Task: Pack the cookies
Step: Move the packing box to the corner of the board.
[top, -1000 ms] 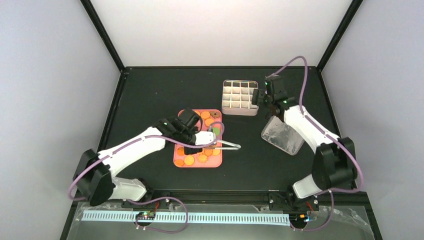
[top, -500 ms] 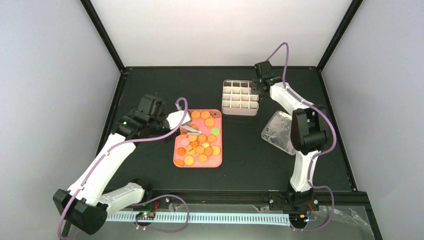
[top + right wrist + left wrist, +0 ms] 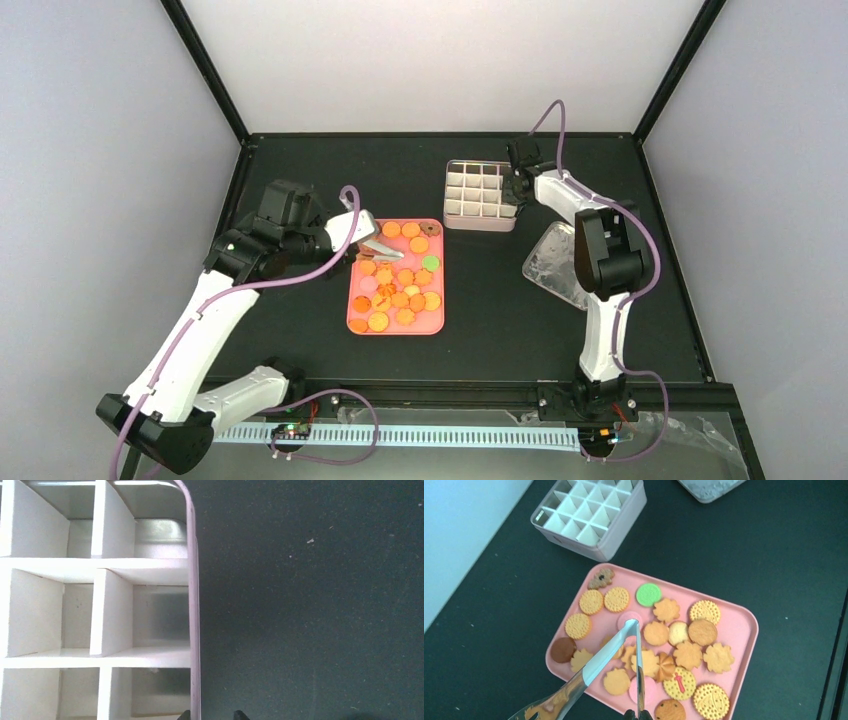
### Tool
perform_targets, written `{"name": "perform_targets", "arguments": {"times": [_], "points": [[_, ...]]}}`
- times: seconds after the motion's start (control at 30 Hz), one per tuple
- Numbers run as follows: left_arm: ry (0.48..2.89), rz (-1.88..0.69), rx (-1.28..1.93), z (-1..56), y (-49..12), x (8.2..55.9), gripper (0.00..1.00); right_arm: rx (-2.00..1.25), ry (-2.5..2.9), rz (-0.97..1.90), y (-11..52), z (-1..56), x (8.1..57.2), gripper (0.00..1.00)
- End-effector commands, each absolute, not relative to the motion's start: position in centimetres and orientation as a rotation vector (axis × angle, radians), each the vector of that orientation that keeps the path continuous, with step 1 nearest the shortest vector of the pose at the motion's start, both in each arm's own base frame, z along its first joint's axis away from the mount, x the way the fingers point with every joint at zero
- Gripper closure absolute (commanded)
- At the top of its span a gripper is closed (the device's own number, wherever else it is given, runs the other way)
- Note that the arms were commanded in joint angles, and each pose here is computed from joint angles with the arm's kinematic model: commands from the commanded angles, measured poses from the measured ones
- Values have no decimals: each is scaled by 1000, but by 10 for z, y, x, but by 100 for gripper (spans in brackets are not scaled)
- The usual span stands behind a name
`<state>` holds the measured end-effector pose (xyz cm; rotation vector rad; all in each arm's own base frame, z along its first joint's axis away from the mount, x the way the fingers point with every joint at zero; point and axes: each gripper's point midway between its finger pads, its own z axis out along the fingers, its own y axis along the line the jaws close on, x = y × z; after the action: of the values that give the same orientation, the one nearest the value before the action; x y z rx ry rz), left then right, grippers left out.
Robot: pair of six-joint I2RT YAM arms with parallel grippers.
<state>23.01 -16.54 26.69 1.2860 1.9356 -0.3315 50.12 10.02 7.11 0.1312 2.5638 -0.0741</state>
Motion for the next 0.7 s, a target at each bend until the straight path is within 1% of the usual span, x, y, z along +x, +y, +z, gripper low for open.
{"name": "perform_targets", "arguments": {"times": [0.0,0.23,0.43,0.67], "points": [[1849,-352,1246,300,-172,234,99,121,2584,-51,101,61,498,83],[1792,-310,1231,325,-172,242,98,135,2585,-31,100,64,485,99],[1769,-295,1220,336,-173,246,98,134,2588,-75,89,65,453,99],[1748,-286,1212,346,-172,246,98,42,2601,-107,98,61,408,99]]}}
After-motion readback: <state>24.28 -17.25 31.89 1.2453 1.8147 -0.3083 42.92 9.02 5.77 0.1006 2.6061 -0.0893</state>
